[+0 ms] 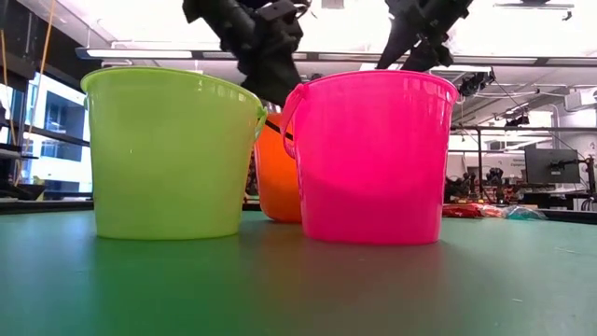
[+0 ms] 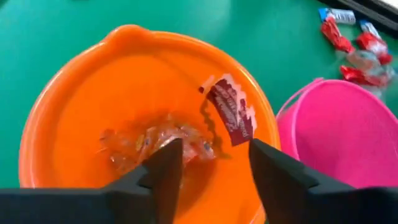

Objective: Sort candy by brand, put in halloween buckets
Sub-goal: Put the orange gummy into the orange bucket

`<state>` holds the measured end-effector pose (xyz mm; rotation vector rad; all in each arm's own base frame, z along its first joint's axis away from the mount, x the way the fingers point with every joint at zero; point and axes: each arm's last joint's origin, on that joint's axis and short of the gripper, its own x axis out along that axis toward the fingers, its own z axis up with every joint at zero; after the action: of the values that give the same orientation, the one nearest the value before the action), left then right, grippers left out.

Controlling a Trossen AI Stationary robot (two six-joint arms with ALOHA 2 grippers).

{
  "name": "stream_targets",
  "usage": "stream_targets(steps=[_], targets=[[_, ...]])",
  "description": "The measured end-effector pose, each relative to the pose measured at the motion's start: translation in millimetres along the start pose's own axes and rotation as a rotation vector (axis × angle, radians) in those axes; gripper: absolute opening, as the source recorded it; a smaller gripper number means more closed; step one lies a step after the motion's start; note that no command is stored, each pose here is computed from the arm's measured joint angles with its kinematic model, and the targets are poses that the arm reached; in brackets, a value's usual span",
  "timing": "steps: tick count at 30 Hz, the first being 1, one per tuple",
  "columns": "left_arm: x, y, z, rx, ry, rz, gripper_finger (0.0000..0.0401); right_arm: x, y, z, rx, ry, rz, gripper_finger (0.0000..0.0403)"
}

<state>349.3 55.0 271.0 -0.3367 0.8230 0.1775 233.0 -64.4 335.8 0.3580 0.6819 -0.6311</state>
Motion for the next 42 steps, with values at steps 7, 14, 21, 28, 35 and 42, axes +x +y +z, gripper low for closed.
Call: stream_targets(steps=[7, 14, 21, 28, 35, 42], targets=[[-50, 28, 14, 0.005, 0.034, 0.146, 0.0235, -19, -11, -17, 0.039, 0.150, -0.016, 0.0264], [-105, 68, 6, -0.156, -0.205, 0.233, 0.0237, -5, 6, -95, 0.261, 0.766, 0.192, 0.0264], [-125, 74, -6, -0.229, -0.282, 0.248, 0.0237, -17, 64, -188, 0.391, 1.194, 0.327, 0.0264], [-126, 74, -6, -0.228, -0.290, 0.247, 0.0237, -41, 89, -234, 0.695, 1.208, 0.186, 0.0264], [-126, 74, -5, -0.221, -0.295, 0.247, 0.0237, -36, 84, -258, 0.852, 1.162, 0.028, 0.0261], [-126, 74, -6, -0.222, -0.285, 0.249, 0.0237, -21, 93, -274, 0.848, 1.173, -0.010, 0.0238]])
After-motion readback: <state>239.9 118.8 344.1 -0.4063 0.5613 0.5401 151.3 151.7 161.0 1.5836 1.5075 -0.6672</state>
